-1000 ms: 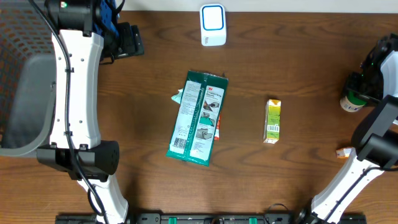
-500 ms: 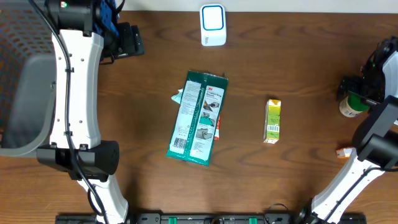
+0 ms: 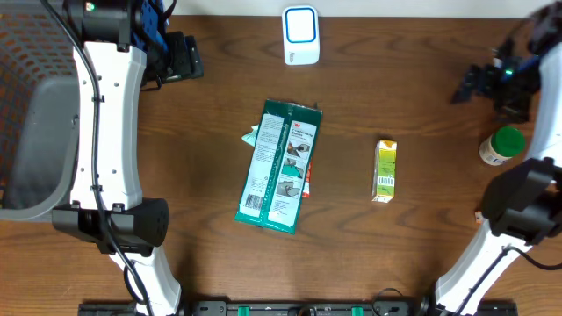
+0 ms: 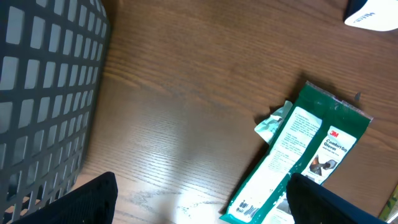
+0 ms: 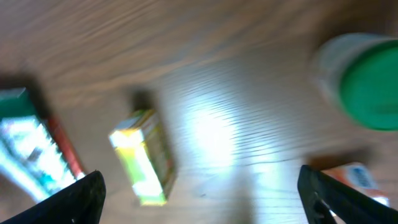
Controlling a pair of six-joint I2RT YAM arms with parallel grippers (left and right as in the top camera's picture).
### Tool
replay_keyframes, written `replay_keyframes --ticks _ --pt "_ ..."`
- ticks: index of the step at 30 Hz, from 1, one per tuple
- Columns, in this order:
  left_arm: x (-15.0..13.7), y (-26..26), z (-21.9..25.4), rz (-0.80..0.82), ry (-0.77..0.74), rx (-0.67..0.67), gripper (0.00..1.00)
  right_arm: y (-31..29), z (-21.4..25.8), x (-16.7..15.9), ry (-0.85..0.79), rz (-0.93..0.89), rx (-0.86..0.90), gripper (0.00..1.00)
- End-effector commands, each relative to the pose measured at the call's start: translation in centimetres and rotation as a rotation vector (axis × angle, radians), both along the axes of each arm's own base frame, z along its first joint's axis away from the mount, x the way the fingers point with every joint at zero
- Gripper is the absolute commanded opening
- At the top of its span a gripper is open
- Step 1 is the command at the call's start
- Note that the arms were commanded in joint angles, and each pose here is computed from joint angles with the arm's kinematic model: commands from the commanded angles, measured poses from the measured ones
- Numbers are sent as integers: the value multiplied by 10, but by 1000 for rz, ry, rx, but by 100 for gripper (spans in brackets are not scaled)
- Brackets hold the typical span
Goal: Scan the item barcode
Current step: 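Grasp the POKKA green tea carton with the right gripper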
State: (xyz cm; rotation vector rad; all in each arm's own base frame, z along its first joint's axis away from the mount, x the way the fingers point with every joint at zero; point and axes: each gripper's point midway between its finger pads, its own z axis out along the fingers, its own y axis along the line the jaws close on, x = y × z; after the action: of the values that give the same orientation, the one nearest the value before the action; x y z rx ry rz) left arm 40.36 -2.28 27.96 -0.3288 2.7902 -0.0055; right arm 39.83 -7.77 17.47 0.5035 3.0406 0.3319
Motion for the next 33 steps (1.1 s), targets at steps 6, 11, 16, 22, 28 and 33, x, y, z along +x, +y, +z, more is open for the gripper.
replay_keyframes --ticks 6,11,16,22,28,33 --pt "-4 1 6 10 -14 -1 87 85 -16 -18 94 217 134 73" --pt "-4 1 6 10 -14 -1 87 116 -35 -27 140 294 147 50" --pt "-4 1 6 10 -14 -1 87 129 -37 -42 134 328 142 47" --pt "-4 1 6 10 -14 -1 87 124 -25 -61 -21 262 114 41" --pt "-4 1 6 10 -14 -1 87 118 -60 -84 -43 155 83 5" --pt "-4 1 6 10 -14 -1 87 103 -118 -106 32 66 2 1"
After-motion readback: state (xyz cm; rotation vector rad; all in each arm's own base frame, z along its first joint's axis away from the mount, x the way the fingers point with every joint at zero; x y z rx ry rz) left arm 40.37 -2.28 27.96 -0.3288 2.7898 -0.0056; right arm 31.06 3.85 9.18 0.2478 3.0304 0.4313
